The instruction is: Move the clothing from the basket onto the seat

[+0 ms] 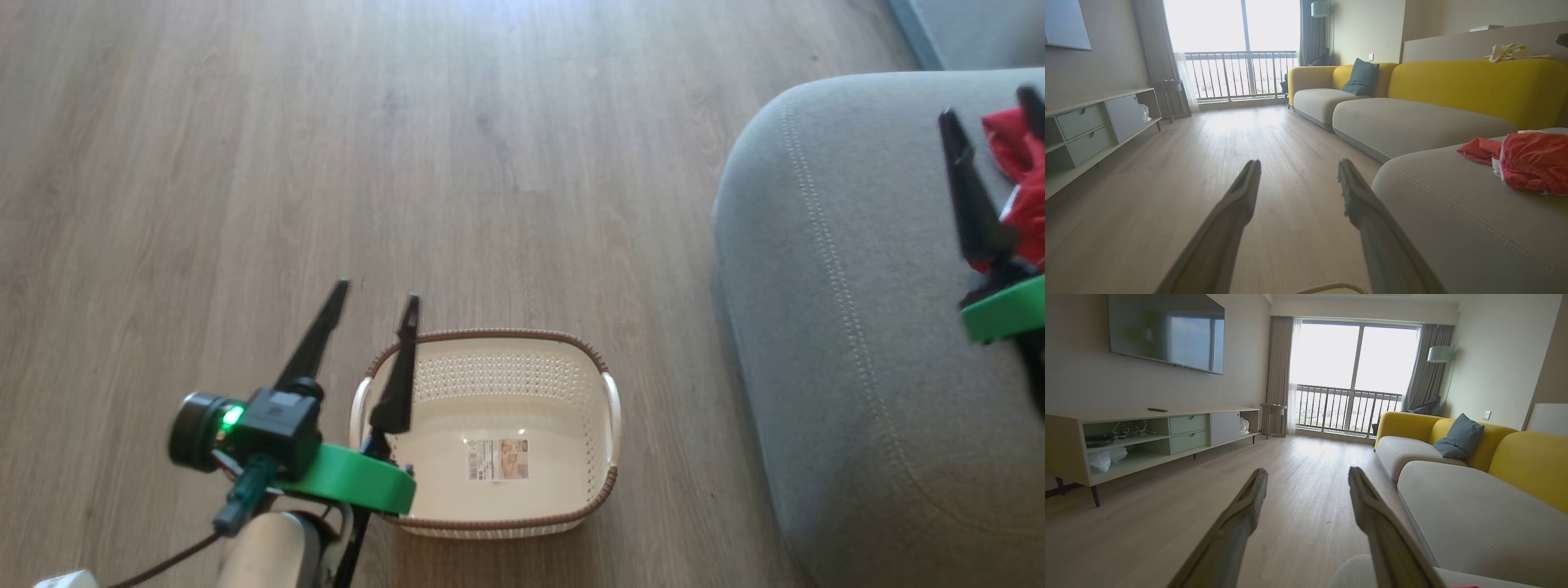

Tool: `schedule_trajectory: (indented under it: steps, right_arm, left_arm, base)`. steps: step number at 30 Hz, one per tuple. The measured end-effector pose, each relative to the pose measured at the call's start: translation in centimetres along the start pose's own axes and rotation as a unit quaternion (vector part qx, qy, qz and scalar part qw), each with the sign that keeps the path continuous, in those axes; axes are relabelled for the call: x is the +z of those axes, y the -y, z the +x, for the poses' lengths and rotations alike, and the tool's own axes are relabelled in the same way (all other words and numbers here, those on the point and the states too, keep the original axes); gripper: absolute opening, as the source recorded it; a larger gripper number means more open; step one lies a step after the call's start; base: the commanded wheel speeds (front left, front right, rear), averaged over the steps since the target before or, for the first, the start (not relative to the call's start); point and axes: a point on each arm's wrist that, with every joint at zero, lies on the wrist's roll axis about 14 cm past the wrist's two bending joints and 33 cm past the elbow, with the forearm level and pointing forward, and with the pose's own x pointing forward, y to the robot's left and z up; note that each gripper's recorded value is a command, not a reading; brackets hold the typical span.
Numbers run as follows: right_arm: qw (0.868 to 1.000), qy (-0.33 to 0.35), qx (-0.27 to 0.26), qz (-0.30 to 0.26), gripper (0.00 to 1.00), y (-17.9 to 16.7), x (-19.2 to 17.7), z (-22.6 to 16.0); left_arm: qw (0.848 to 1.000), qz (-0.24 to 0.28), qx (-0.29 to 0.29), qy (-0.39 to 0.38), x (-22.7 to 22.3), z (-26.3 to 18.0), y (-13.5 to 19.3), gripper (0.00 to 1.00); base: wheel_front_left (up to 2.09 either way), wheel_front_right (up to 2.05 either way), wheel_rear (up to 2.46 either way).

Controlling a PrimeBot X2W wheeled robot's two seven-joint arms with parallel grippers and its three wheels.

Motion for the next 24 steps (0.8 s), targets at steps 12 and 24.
schedule_trajectory:
  steps: [12,24]
  right_arm:
    - [0.993,-0.026,-0.021,0.111,1.0,-6.3,-5.2,-3.2]
    - [0.984,-0.088,-0.051,0.144,1.0,-9.1,-9.5,-6.1]
  left_arm:
    - [0.994,0.018,0.106,-0.009,-0.1,-1.8,-5.0,1.0]
    - [0.988,0.019,0.129,-0.08,-4.3,-4.3,-5.8,1.0]
  base:
    - [0.0,0.0,0.0]
    - [0.0,0.0,0.0]
